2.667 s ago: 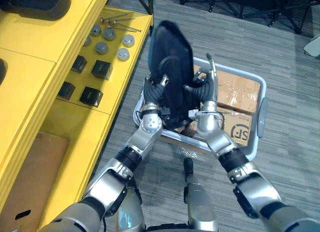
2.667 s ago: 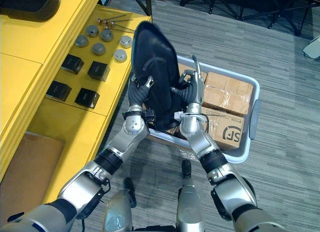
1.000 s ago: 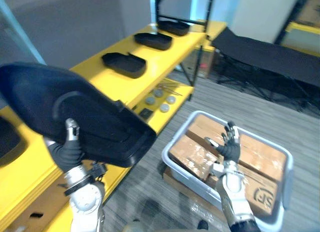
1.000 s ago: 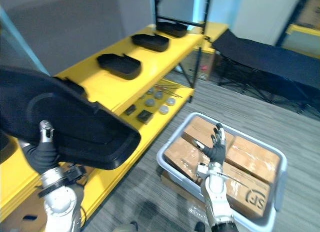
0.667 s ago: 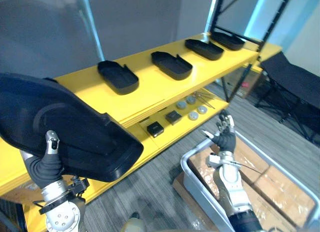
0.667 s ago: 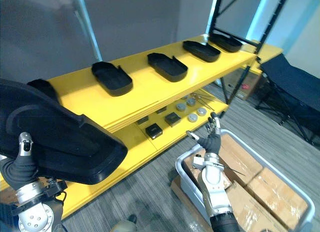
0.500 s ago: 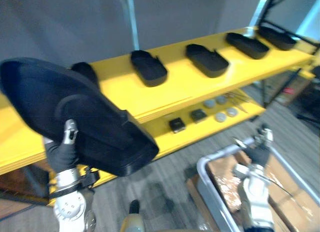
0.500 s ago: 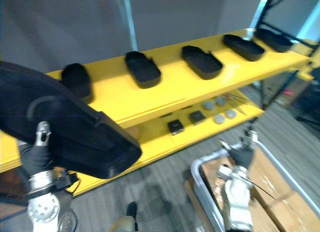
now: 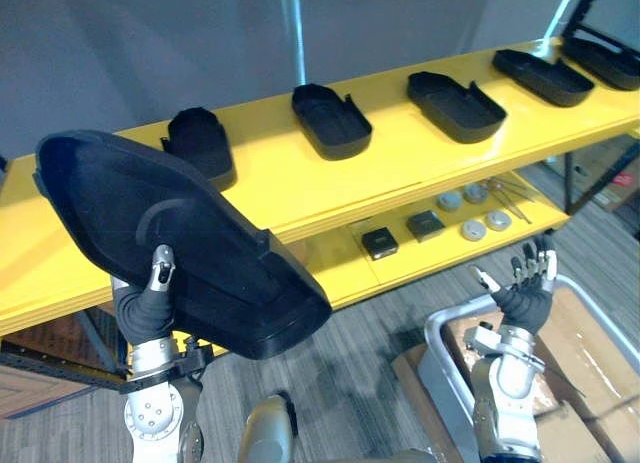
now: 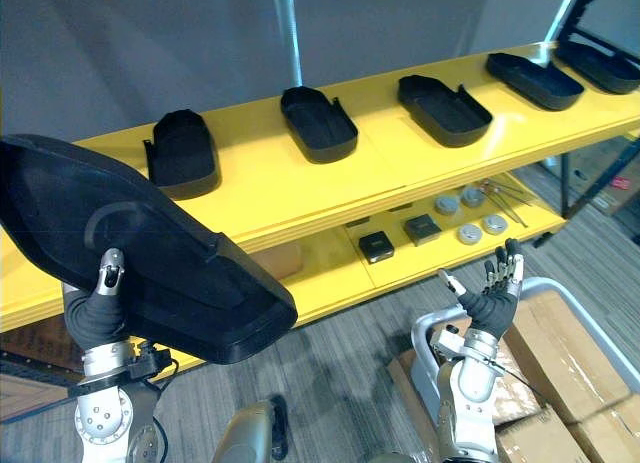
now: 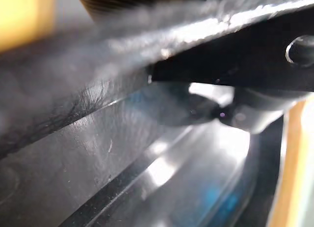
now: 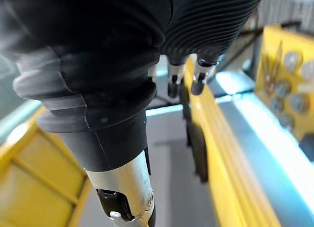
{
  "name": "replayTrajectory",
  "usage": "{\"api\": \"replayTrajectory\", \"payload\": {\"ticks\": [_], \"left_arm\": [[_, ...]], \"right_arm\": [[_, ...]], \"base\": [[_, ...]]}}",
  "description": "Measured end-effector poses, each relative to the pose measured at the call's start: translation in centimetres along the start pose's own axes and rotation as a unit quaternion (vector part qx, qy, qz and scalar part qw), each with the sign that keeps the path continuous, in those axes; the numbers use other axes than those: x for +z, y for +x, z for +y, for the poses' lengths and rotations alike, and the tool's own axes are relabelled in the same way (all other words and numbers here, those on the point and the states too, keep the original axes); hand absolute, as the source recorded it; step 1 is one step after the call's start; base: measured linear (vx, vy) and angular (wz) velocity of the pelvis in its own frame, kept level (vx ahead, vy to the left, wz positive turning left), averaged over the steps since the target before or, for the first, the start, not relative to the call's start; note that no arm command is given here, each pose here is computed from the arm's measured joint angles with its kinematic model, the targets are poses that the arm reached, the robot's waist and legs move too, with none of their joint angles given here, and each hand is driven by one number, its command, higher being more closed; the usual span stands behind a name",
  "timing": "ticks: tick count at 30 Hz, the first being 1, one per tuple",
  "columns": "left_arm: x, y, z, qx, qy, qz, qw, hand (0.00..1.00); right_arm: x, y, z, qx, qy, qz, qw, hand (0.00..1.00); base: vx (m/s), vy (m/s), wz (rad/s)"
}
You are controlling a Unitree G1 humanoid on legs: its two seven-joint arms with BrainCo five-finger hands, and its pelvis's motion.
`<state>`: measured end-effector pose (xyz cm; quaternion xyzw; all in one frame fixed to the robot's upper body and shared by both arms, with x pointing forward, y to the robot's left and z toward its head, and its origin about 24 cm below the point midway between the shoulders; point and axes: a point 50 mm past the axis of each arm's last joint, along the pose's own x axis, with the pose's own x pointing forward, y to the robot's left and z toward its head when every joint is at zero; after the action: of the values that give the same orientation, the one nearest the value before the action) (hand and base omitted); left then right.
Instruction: Walk over and take plastic housings, then place them on the shelf
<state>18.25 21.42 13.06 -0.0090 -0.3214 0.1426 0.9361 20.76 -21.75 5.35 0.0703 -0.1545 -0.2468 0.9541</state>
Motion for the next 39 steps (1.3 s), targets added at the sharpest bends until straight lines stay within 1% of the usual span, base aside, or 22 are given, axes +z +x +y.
{"api": "replayTrajectory", "payload": {"ticks": [2, 3, 5, 8, 11, 13, 17, 22, 26, 29, 33, 36, 38, 39], "left_arm": [[0.8, 1.2, 0.1, -0.018, 0.021, -0.034, 0.999, 1.00], [0.9, 1.7, 0.0, -0.020, 0.021, -0.041, 0.999, 1.00], [0.5, 3.1, -0.8, -0.025, 0.007, -0.057, 0.998, 1.00], [0.1, 4.0, -1.6, -0.020, -0.008, -0.058, 0.998, 1.00], [-0.3, 3.7, -1.9, -0.014, -0.012, -0.046, 0.999, 1.00], [-0.5, 2.6, -1.8, -0.008, -0.016, -0.028, 0.999, 1.00], [0.5, 2.3, -1.8, -0.021, -0.020, -0.045, 0.999, 1.00], [0.9, 2.3, -1.8, -0.028, -0.022, -0.054, 0.998, 1.00], [0.8, 1.5, -1.5, -0.024, -0.022, -0.039, 0.999, 1.00], [0.8, 1.1, -1.7, -0.022, -0.042, -0.034, 0.998, 1.00], [0.4, 0.7, -1.7, -0.029, -0.040, -0.026, 0.998, 1.00], [-0.5, 0.3, -1.6, -0.015, -0.024, -0.014, 1.000, 1.00], [-1.1, 0.2, -1.4, -0.002, -0.006, -0.005, 1.000, 1.00], [-1.3, 0.6, -1.2, -0.001, 0.010, -0.009, 1.000, 1.00]], "right_arm": [[0.6, 0.1, 0.2, 0.016, 0.005, -0.024, 1.000, 0.00], [0.8, 0.1, 0.1, 0.015, 0.005, -0.031, 0.999, 0.00], [2.6, 0.6, -0.9, 0.003, 0.003, -0.078, 0.997, 0.00], [4.8, 1.2, -1.6, 0.011, -0.004, -0.136, 0.991, 0.00], [6.0, 1.8, -1.4, 0.028, -0.009, -0.165, 0.986, 0.00], [6.9, 2.7, -1.0, 0.041, -0.018, -0.190, 0.981, 0.00], [8.3, 3.5, -0.5, 0.031, -0.021, -0.228, 0.973, 0.00], [10.0, 3.5, -0.8, 0.010, -0.013, -0.267, 0.964, 0.00], [9.6, 3.0, -1.5, 0.000, -0.022, -0.256, 0.966, 0.00], [9.5, 2.4, -3.4, -0.041, -0.035, -0.249, 0.967, 0.00], [9.9, 2.8, -3.2, -0.036, -0.035, -0.259, 0.965, 0.00], [9.4, 3.4, -2.7, -0.029, 0.011, -0.247, 0.969, 0.00], [8.6, 3.3, -1.6, -0.012, 0.036, -0.237, 0.971, 0.00], [7.5, 3.1, -0.8, -0.012, 0.055, -0.218, 0.974, 0.00]], "base": [[0.19, 0.043, 0.85], [0.20, -0.030, 1.25], [0.23, -0.061, 1.20], [0.27, -0.125, 0.92], [0.21, -0.177, 0.77], [0.21, -0.152, 0.27], [0.13, -0.089, 0.17], [0.02, 0.038, 0.03], [-0.05, 0.057, 0.07], [-0.07, 0.093, 0.45], [-0.11, 0.284, 0.15], [-0.07, 0.467, -0.34], [-0.01, 0.557, -0.18], [-0.03, 0.588, 0.21]]}}
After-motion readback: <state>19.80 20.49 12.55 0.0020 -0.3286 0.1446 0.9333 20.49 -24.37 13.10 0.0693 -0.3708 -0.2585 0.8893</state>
